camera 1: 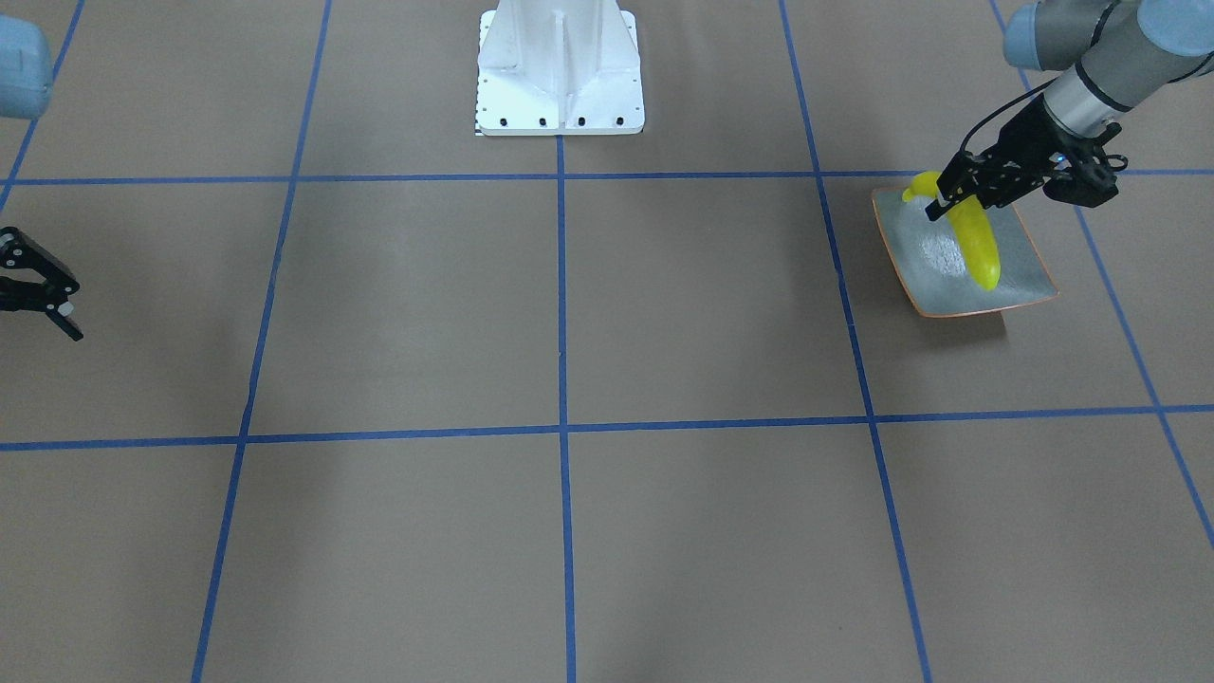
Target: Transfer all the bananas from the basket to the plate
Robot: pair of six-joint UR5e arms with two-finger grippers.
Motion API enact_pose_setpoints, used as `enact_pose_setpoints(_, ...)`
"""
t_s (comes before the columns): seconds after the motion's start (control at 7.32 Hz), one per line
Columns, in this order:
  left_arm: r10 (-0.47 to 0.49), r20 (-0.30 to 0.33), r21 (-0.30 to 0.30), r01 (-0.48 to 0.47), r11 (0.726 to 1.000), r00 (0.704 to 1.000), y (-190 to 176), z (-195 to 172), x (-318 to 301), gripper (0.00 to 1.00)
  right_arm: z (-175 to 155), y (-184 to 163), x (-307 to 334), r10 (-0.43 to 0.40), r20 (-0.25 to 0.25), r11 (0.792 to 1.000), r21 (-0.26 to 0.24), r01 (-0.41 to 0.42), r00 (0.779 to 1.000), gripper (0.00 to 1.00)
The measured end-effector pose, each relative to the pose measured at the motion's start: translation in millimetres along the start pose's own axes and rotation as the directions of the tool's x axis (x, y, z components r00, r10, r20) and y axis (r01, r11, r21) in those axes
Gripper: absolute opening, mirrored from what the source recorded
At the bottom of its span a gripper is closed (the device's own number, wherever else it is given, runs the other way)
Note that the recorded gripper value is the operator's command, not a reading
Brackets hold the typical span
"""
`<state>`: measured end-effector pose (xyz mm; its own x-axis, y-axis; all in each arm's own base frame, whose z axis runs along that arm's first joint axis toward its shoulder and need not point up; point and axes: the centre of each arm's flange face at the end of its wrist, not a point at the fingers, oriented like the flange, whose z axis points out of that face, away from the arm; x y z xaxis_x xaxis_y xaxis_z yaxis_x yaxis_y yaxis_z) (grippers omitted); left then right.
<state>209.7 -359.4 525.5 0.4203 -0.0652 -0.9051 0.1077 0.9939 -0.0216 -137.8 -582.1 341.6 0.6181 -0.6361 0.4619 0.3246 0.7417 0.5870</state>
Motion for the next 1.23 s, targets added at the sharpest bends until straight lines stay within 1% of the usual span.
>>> enact_pose_setpoints(0.27,0.004,-0.003,0.007,-0.004,1.000,1.000,-5.2,4.6,-0.3,0.71,-0.1,-0.2,0.0,0.001,0.000,1.000,-0.001,-0.001,1.000,1.00)
enact_pose_setpoints(0.41,0.004,-0.004,0.012,-0.004,1.000,1.000,-7.4,4.9,-0.1,0.80,-0.1,-0.3,0.0,0.001,0.000,1.000,-0.001,-0.001,1.000,1.00)
enact_pose_setpoints(0.82,-0.010,-0.012,0.047,0.011,0.999,1.000,-18.2,-8.8,-4.7,0.85,0.7,1.3,0.7,0.003,0.001,1.000,-0.003,-0.003,1.000,1.00)
enact_pose_setpoints(0.96,-0.014,-0.013,0.056,0.015,0.998,1.000,-20.7,-12.6,-6.1,0.97,0.9,1.5,0.7,0.003,0.001,1.000,-0.003,-0.003,1.000,1.00)
enact_pose_setpoints(1.09,-0.017,-0.016,0.064,0.018,0.998,1.000,-22.8,-16.8,-6.4,0.99,1.1,1.9,0.9,0.004,0.001,1.000,-0.004,-0.004,1.000,1.00)
enact_pose_setpoints(1.23,-0.022,-0.028,0.074,0.024,0.997,0.999,-26.9,-27.2,-5.8,0.99,1.0,4.7,3.6,0.010,0.002,1.000,-0.006,-0.010,1.000,1.00)
